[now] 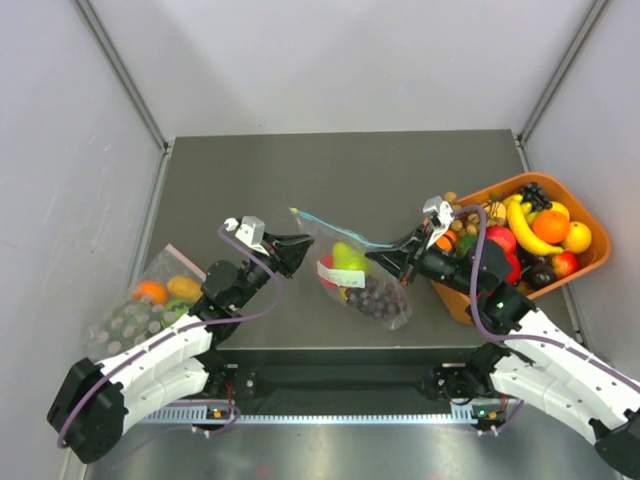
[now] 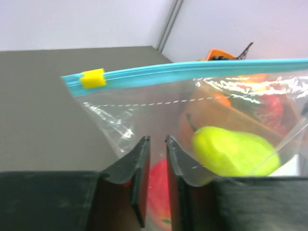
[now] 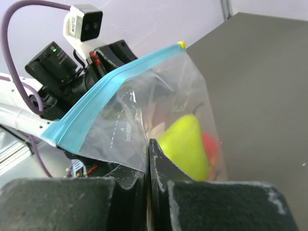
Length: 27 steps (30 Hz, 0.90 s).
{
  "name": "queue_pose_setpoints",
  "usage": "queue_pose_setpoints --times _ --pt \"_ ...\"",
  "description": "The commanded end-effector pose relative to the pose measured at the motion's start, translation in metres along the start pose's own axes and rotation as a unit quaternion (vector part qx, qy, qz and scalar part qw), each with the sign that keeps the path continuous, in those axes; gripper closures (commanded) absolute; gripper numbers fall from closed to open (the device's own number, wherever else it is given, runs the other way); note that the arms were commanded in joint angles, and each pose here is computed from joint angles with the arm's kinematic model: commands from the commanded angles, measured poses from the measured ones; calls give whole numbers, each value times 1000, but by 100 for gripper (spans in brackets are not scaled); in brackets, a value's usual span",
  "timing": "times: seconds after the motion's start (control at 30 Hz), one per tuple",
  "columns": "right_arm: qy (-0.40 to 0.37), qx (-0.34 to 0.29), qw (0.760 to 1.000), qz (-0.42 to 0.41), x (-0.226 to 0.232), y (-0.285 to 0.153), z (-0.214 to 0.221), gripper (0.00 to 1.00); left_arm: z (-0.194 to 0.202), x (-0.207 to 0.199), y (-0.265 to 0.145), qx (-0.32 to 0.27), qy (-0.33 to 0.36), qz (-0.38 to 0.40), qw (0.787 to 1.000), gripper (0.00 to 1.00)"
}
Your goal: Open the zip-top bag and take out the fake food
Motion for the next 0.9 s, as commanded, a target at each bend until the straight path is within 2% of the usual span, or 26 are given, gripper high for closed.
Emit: queue_pose_setpoints --times 0.0,0.2,0.33,0.63,0.87 --pt "14 -34 998 -52 16 1 -14 100 -23 -18 2 -47 -9 58 997 72" --pt "17 -47 996 -75 26 -1 -22 100 -24 -24 -4 -63 -33 75 995 48" --pt "24 -41 994 -103 36 -4 -23 100 -21 -26 -3 -55 -36 88 994 42" --pt "51 -50 983 -167 58 -13 -31 100 -15 -27 -4 -52 -48 97 993 41" --pt "48 -46 981 -180 65 -17 -33 100 -11 -29 -6 -57 -57 105 991 38"
Point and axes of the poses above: each gripper's point midway between its finger pads, its own y axis out along the fingers, its own x axis along the line the jaws close on, z = x × y, the point moved 4 cm from there along -y, back along the fingers, and after that the axes turned 11 degrees about y, right-handed, at the moved point
